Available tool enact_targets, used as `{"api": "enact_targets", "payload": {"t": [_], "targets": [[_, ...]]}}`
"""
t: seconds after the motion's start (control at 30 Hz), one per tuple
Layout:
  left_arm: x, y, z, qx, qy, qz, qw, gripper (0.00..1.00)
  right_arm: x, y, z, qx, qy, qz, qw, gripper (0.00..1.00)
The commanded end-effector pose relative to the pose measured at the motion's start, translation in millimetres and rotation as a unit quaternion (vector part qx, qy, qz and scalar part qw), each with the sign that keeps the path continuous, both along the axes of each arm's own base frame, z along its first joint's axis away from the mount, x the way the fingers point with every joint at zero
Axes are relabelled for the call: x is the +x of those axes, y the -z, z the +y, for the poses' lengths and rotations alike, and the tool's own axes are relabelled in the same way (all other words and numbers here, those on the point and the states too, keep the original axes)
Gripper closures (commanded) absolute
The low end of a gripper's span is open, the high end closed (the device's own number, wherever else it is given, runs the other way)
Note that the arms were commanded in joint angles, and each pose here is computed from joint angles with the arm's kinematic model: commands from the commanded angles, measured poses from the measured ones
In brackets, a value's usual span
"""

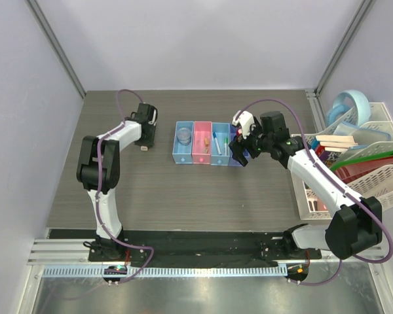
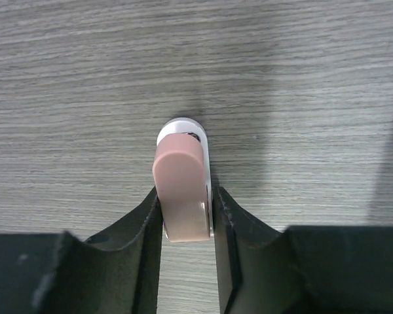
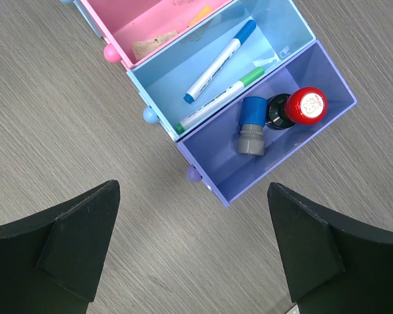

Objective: Sort the stationery into containers
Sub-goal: Pick up the stationery from the center of the board.

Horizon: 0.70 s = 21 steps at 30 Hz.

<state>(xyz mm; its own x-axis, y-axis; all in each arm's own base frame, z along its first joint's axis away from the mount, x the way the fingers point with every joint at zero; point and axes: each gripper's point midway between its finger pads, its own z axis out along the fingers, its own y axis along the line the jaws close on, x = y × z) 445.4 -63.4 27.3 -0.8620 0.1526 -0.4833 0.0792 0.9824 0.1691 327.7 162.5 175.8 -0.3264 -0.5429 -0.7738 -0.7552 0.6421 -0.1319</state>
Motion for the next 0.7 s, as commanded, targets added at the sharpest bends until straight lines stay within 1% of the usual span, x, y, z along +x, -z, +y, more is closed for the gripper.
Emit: {"api": "enact_targets", "payload": {"t": [0.0,0.07,0.17,0.3,0.37,0.43,0.47,0.53,0.67], "targets": [[1,-11,-1,0.004,0.008,-0.017,1.0,0.76,3,-17,3,0.019,0.0,-0.026,0.999,0.0],[0,-12,-1,0.002,0.011,-0.017,1.0,0.81,3,-16,3,0.019,0.0,-0.025,1.0,0.0],[-1,-19,-2,-0.002,0.02,-0.022,1.0,0.84,3,-16,3,0.02,0.001,-0.024,1.0,0.0],[-3,-33,-11,-0.021,0.046,-0.032,0.998,0.85,3,-16,3,0.02,0.001,-0.024,1.0,0.0],[-5,-45,-22,-0.049,0.073,-0.041,0.995,0.88,3,-16,3,0.019,0.001,-0.023,1.0,0.0],[-6,-56,-28,-0.054,0.106,-0.05,0.992,0.9,3,-14,3,0.018,0.001,-0.021,1.0,0.0],[-6,-66,-32,-0.056,0.119,-0.061,0.989,0.94,4,-12,3,0.017,0.002,-0.019,1.0,0.0],[-4,-78,-37,-0.057,0.138,-0.074,0.986,0.99,4,-12,2,0.017,0.003,-0.019,1.0,0.0],[-10,-99,-59,-0.093,0.207,-0.083,0.97,1.0,4,-11,2,0.016,0.003,-0.019,1.0,0.0]]}}
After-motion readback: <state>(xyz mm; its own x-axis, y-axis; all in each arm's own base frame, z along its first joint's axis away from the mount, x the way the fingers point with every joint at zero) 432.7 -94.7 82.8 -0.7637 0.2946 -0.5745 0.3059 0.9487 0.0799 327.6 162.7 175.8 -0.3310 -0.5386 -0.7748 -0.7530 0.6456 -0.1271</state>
